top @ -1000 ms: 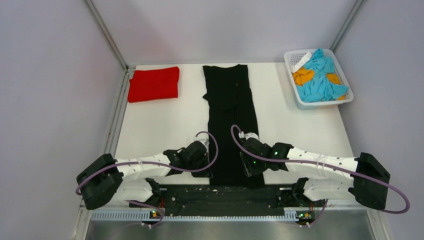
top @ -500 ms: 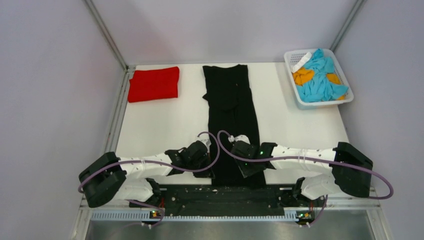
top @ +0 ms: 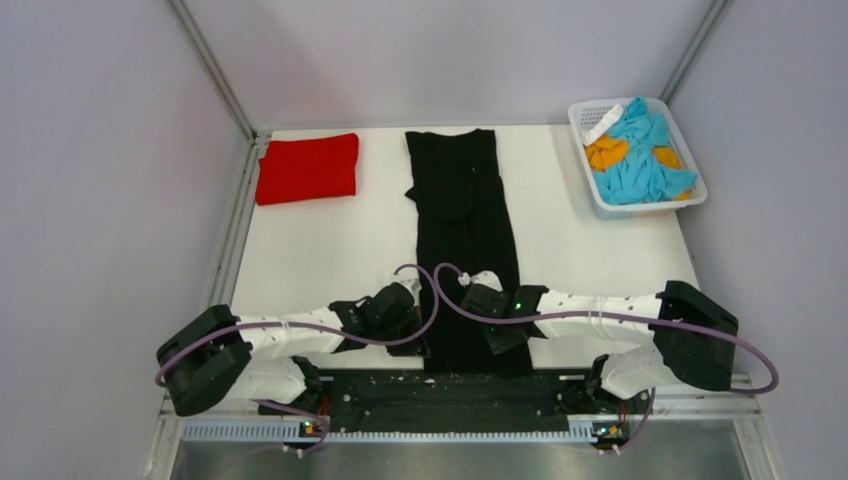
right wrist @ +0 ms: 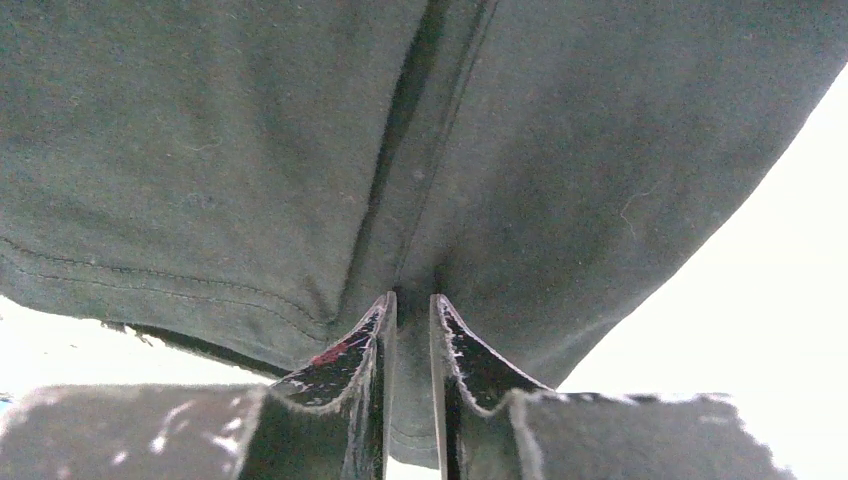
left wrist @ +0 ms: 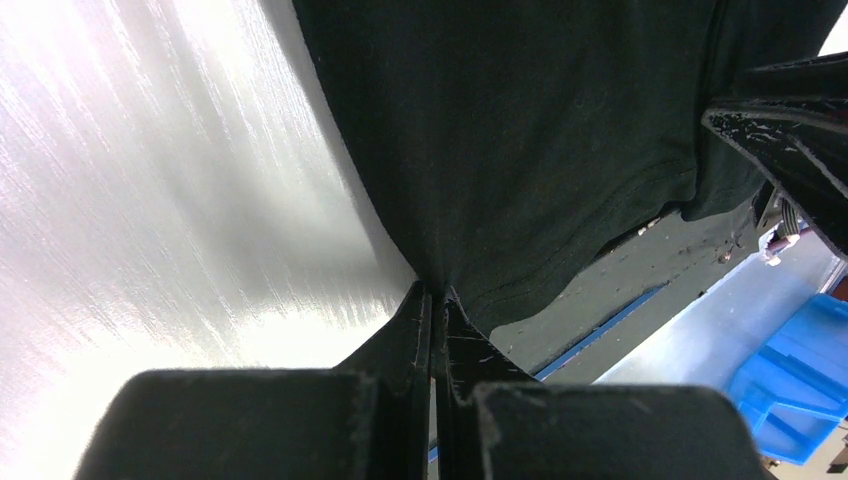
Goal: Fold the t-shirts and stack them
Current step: Grab the bottom of the folded rectangular tshirt with both arms
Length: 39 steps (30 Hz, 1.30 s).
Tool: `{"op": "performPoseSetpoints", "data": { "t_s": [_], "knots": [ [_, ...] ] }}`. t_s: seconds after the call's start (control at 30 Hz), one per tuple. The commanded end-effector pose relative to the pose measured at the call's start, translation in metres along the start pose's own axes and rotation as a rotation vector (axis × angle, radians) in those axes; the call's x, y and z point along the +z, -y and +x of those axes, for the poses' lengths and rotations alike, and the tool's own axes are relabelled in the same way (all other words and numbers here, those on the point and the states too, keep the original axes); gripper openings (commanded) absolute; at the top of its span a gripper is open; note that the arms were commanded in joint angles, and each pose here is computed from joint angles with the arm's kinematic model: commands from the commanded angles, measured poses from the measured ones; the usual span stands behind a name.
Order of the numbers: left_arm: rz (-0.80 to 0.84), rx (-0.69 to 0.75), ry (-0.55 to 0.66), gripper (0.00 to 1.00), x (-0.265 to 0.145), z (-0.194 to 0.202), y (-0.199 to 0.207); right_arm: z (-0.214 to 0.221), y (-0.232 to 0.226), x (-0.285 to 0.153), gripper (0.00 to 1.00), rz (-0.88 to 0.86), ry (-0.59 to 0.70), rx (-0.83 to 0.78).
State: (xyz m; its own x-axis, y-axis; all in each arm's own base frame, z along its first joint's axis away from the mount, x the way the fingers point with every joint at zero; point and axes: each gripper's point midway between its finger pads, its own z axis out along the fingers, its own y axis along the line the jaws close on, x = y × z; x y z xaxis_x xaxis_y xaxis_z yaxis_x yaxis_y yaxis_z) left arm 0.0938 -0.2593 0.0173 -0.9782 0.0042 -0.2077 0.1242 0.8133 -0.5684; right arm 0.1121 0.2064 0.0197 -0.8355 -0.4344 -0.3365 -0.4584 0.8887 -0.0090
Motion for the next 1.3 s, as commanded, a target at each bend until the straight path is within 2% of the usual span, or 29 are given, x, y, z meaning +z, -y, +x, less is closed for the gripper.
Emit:
{"op": "performPoseSetpoints", "data": {
  "t_s": [0.0, 0.13, 0.3, 0.6, 0.77, 0.9, 0.93, 1.0, 1.1, 1.27],
  "knots": [
    [-0.081, 0.004, -0.021, 0.0, 0.001, 0.011, -0.024, -0.005, 0.003, -0.01, 0.15, 0.017, 0.039, 0.012],
    [-0.082, 0.005, -0.018, 0.0, 0.001, 0.011, -0.024, -0.006, 0.01, -0.016, 0.0, 0.044, 0.052, 0.028],
    [-0.081, 0.009, -0.024, 0.0, 0.001, 0.012, -0.024, -0.015, 0.008, -0.026, 0.0, 0.024, 0.1, 0.064],
    [-0.066, 0.019, -0.033, 0.0, 0.0, 0.013, -0.021, -0.047, -0.041, -0.056, 0.0, -0.266, 0.237, 0.13],
    [-0.059, 0.023, -0.04, 0.0, -0.001, 0.015, -0.02, -0.051, -0.047, -0.051, 0.0, -0.285, 0.24, 0.141],
    [-0.062, 0.022, -0.035, 0.0, -0.003, 0.016, -0.021, -0.042, -0.047, -0.037, 0.0, -0.259, 0.188, 0.134],
    [-0.064, 0.021, -0.034, 0.0, -0.004, 0.015, -0.021, -0.039, -0.049, -0.035, 0.04, -0.261, 0.171, 0.123],
    [-0.063, 0.023, -0.032, 0.0, -0.004, 0.015, -0.021, -0.035, -0.051, -0.031, 0.23, -0.267, 0.144, 0.105],
    [-0.065, 0.022, -0.029, 0.0, -0.005, 0.015, -0.021, -0.035, -0.054, -0.033, 0.43, -0.284, 0.145, 0.08],
    [-0.074, 0.017, -0.029, 0.0, -0.004, 0.016, -0.024, -0.048, -0.054, -0.06, 0.65, -0.351, 0.246, 0.079]
  ]
}}
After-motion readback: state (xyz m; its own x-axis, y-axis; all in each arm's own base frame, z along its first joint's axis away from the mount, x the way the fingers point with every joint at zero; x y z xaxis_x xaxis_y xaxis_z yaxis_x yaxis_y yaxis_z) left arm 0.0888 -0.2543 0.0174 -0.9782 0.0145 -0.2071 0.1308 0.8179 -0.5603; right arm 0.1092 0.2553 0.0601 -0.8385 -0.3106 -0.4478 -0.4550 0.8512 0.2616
